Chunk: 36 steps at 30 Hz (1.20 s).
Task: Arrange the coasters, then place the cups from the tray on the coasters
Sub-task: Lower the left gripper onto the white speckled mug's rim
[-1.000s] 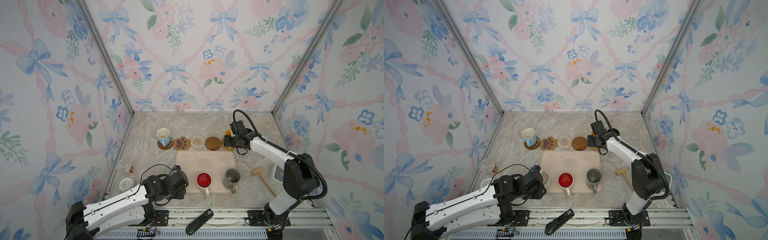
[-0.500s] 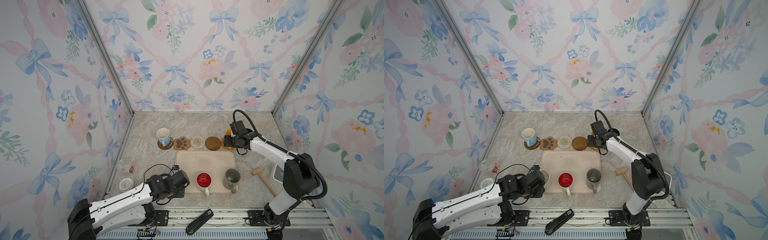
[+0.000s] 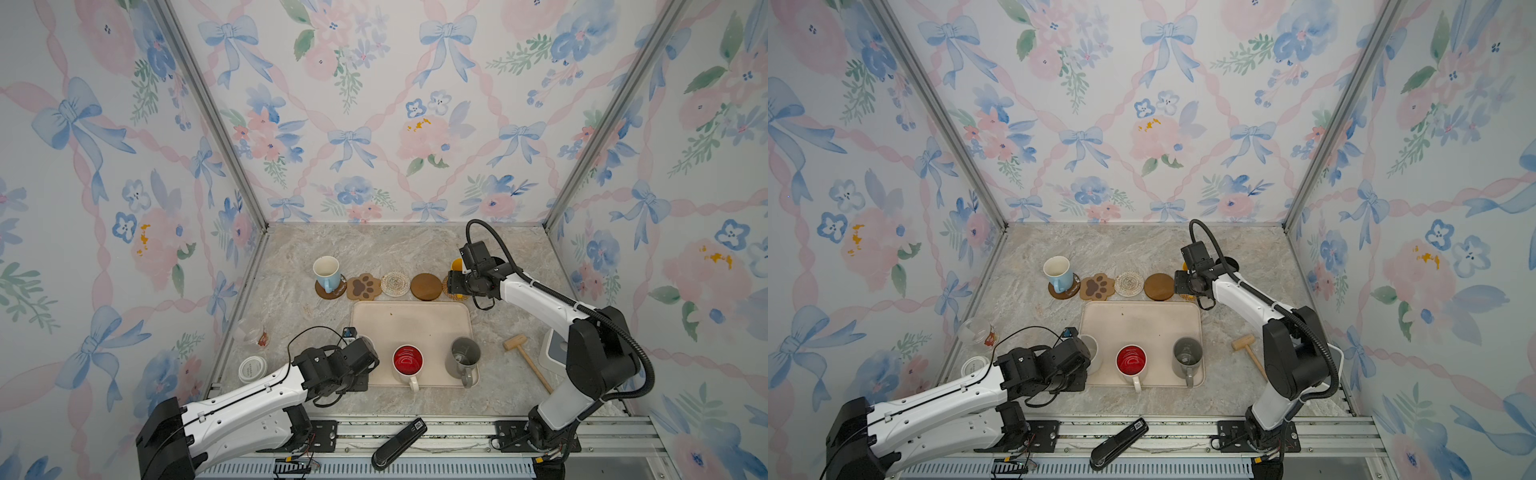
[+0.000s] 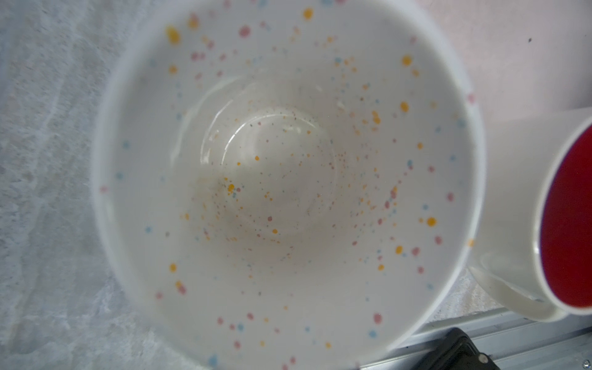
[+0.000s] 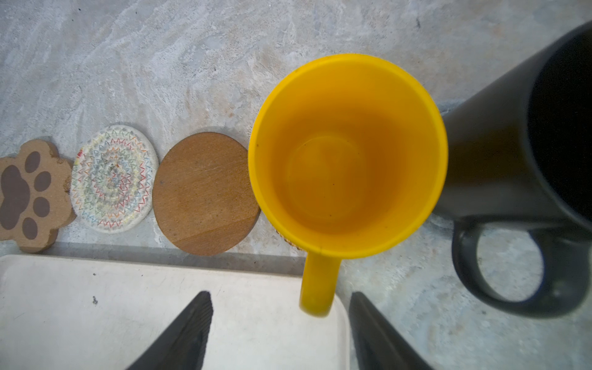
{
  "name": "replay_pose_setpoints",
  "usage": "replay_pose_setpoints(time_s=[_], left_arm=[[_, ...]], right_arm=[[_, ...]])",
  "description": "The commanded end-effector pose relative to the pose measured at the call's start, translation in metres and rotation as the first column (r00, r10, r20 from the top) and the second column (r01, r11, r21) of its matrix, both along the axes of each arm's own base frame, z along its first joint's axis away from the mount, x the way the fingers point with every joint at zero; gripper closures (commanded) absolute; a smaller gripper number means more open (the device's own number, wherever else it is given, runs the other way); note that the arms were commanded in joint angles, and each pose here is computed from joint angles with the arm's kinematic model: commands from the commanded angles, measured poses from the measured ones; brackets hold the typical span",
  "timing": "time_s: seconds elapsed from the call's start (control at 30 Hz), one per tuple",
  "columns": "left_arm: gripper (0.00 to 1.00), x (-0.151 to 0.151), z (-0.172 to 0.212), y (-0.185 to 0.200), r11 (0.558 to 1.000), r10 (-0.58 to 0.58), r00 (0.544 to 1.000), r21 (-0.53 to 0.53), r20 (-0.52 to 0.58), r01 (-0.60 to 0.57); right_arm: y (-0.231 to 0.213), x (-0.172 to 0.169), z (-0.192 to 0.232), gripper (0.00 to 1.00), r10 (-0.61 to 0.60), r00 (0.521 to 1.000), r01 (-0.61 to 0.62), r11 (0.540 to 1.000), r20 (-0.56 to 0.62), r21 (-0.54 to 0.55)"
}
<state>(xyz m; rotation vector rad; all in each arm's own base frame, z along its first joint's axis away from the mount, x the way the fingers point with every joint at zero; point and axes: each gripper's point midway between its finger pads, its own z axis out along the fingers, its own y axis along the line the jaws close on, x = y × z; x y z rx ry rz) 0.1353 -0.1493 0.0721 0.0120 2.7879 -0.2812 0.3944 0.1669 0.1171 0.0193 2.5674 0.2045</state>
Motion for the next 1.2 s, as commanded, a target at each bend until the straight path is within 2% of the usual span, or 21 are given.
replay_pose_setpoints(time_s=[0.0, 0.07, 0.17, 0.43, 0.53, 0.63, 1.13, 1.17], left_arm=[[0.84, 0.004, -0.004, 0.007, 0.999, 0.008, 1.0, 0.032, 0.015, -0.008], [0.84, 0.003, -0.006, 0.008, 0.999, 0.006, 1.0, 0.036, 0.008, -0.006], [0.79, 0.003, -0.008, 0.009, 0.999, 0.01, 1.0, 0.045, -0.004, -0.01], [0.82, 0.007, -0.009, 0.01, 0.998, 0.009, 1.0, 0.069, -0.002, -0.008], [0.88, 0.008, -0.011, 0.011, 0.997, 0.007, 1.0, 0.083, -0.006, -0.007], [1.0, 0.01, -0.01, 0.01, 0.995, 0.007, 1.0, 0.095, -0.002, -0.007], [1.0, 0.05, 0.024, 0.0, 0.987, -0.027, 0.988, 0.16, 0.155, 0.002], [1.0, 0.057, 0.035, -0.007, 0.99, -0.025, 0.983, 0.14, 0.181, 0.0]], right_arm=[[0.005, -0.004, -0.003, 0.29, 0.026, 1.0, -0.026, 1.0, -0.003, 0.003], [0.005, -0.004, -0.002, 0.29, 0.027, 1.0, -0.027, 1.0, -0.003, 0.006], [0.005, -0.004, -0.002, 0.29, 0.027, 1.0, -0.027, 1.0, -0.002, 0.005], [0.005, -0.004, -0.002, 0.29, 0.029, 1.0, -0.029, 1.0, -0.004, 0.004], [0.005, -0.005, -0.004, 0.29, 0.03, 1.0, -0.03, 1.0, -0.006, 0.001], [0.005, -0.005, -0.002, 0.29, 0.03, 1.0, -0.03, 1.0, -0.004, 0.002], [0.008, -0.005, 0.0, 0.3, 0.038, 0.999, -0.038, 0.999, 0.002, 0.02], [0.008, -0.005, 0.0, 0.3, 0.039, 0.999, -0.039, 0.999, 0.001, 0.02]])
